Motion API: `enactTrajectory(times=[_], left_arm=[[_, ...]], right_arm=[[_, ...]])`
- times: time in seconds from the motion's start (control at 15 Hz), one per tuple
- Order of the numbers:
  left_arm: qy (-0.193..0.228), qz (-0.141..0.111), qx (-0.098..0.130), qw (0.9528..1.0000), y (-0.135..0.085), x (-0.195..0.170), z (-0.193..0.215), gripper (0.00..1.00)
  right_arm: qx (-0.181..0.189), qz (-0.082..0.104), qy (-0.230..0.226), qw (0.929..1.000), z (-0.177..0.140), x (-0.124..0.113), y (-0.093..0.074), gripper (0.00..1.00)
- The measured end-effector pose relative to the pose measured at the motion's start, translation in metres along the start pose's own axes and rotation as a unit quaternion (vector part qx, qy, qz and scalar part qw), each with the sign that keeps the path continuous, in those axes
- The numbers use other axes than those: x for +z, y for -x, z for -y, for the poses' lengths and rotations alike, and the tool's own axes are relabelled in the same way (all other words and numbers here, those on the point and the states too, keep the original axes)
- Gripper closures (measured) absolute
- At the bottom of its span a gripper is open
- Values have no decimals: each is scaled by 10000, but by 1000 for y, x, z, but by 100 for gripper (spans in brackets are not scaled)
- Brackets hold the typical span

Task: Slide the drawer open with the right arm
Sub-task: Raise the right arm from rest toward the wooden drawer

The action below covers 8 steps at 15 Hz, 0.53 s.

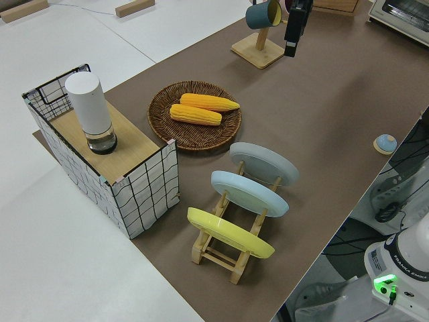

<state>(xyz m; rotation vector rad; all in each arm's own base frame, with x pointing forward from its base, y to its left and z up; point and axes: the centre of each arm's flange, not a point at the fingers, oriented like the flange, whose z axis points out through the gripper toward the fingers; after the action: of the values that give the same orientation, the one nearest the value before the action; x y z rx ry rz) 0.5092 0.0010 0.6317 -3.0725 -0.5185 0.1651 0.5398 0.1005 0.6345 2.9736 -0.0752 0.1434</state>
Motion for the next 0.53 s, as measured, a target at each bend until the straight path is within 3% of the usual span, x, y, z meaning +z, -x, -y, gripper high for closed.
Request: enactTrajectory(times=[0.33, 0.53], left_arm=[[0, 0, 0, 10000, 0, 0, 0, 0], [0, 0, 0, 10000, 0, 0, 0, 0]], right_arm=[[-302, -200, 1104, 9932, 39, 11, 5, 1], [-594, -340, 2051, 9763, 73, 37, 2, 1]])
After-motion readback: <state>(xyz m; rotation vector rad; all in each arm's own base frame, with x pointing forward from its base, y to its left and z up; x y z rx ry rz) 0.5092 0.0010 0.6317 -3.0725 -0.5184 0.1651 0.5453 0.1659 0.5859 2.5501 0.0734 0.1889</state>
